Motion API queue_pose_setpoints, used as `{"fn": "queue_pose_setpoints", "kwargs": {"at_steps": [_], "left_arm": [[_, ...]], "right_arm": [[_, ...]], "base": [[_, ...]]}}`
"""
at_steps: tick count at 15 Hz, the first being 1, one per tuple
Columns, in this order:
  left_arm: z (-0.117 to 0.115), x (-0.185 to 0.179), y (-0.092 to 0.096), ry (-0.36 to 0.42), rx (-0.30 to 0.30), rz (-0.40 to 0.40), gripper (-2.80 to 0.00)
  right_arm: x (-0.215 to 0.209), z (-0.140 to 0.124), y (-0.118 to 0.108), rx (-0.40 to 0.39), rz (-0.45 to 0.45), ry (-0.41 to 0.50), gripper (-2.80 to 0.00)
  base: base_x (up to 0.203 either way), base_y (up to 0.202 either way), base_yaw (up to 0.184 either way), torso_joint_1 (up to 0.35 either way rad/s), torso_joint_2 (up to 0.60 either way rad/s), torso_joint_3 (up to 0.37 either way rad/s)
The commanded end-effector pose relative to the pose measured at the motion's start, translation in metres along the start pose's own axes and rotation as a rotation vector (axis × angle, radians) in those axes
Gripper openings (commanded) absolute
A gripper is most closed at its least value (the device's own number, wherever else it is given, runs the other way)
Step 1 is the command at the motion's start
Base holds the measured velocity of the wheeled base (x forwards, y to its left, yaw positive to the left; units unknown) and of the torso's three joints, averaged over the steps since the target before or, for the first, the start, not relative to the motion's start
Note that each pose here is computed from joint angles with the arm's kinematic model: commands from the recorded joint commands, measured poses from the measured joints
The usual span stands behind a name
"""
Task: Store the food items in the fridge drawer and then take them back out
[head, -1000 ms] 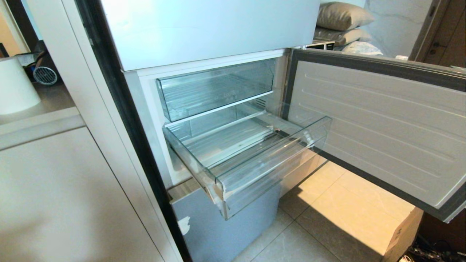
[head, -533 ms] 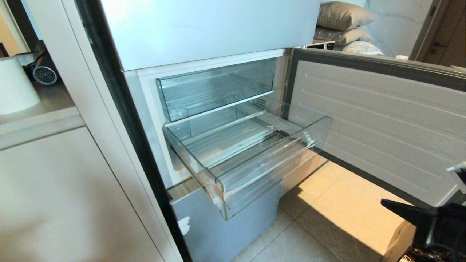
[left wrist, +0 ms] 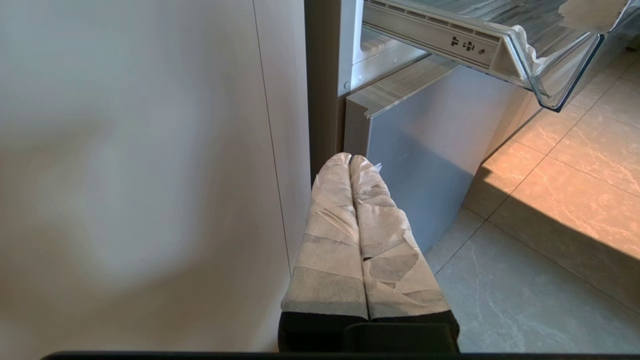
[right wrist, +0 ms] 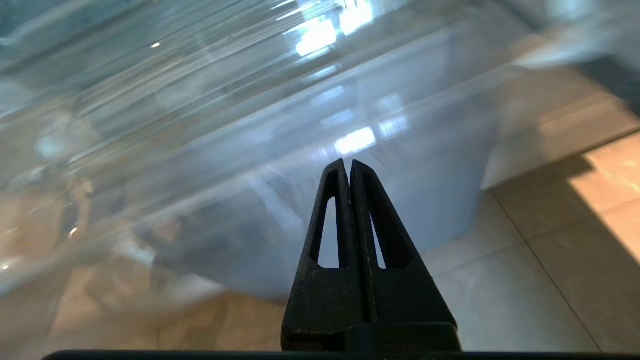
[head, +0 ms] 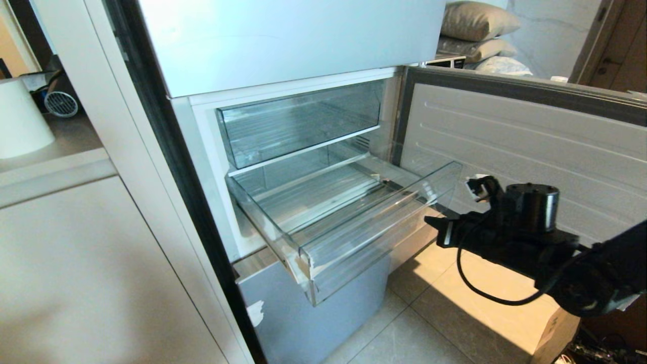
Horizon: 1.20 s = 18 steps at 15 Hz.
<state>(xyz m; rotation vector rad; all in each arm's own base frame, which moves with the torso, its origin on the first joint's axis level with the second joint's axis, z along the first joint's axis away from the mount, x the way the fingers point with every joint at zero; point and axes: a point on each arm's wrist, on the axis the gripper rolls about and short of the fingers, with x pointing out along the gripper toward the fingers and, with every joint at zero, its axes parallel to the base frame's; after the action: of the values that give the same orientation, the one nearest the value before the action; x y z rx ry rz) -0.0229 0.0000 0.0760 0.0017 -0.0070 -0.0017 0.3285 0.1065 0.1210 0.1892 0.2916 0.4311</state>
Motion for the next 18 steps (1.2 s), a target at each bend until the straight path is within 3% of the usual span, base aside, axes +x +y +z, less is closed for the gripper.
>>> {"fn": "queue_pose_setpoints", "kwargs": {"at_steps": [1, 5, 7, 9, 10, 14, 18], "left_arm": [[0.000, 0.000, 0.000, 0.002, 0.000, 0.000, -2.80], [0.000, 0.000, 0.000, 0.002, 0.000, 0.000, -2.80], [0.000, 0.000, 0.000, 0.002, 0.000, 0.000, -2.80], [0.000, 0.000, 0.000, 0.002, 0.000, 0.000, -2.80], [0.000, 0.000, 0.000, 0.002, 0.000, 0.000, -2.80], [0.000, 0.000, 0.000, 0.002, 0.000, 0.000, -2.80], [0.000, 0.000, 0.000, 0.003, 0.000, 0.000, -2.80]], "right_arm": [[0.052, -0.028, 0.011, -0.015, 0.013, 0.042, -2.80], [0.091, -0.022, 0.043, -0.036, 0.056, -0.044, -2.80], [0.112, -0.006, 0.059, -0.011, -0.013, -0.188, -2.80], [0.115, 0.008, 0.076, 0.070, -0.041, -0.365, -2.80], [0.111, 0.010, 0.078, 0.093, -0.044, -0.391, -2.80], [0.038, 0.023, 0.092, 0.120, -0.027, -0.364, -2.80], [-0.096, 0.061, 0.109, 0.132, 0.052, -0.428, -2.80]], "base": [[0.000, 0.000, 0.000, 0.000, 0.00, 0.000], [0.000, 0.000, 0.000, 0.000, 0.00, 0.000], [0.000, 0.000, 0.000, 0.000, 0.00, 0.000], [0.000, 0.000, 0.000, 0.000, 0.00, 0.000], [0.000, 0.000, 0.000, 0.000, 0.00, 0.000], [0.000, 0.000, 0.000, 0.000, 0.00, 0.000], [0.000, 0.000, 0.000, 0.000, 0.00, 0.000]]}}
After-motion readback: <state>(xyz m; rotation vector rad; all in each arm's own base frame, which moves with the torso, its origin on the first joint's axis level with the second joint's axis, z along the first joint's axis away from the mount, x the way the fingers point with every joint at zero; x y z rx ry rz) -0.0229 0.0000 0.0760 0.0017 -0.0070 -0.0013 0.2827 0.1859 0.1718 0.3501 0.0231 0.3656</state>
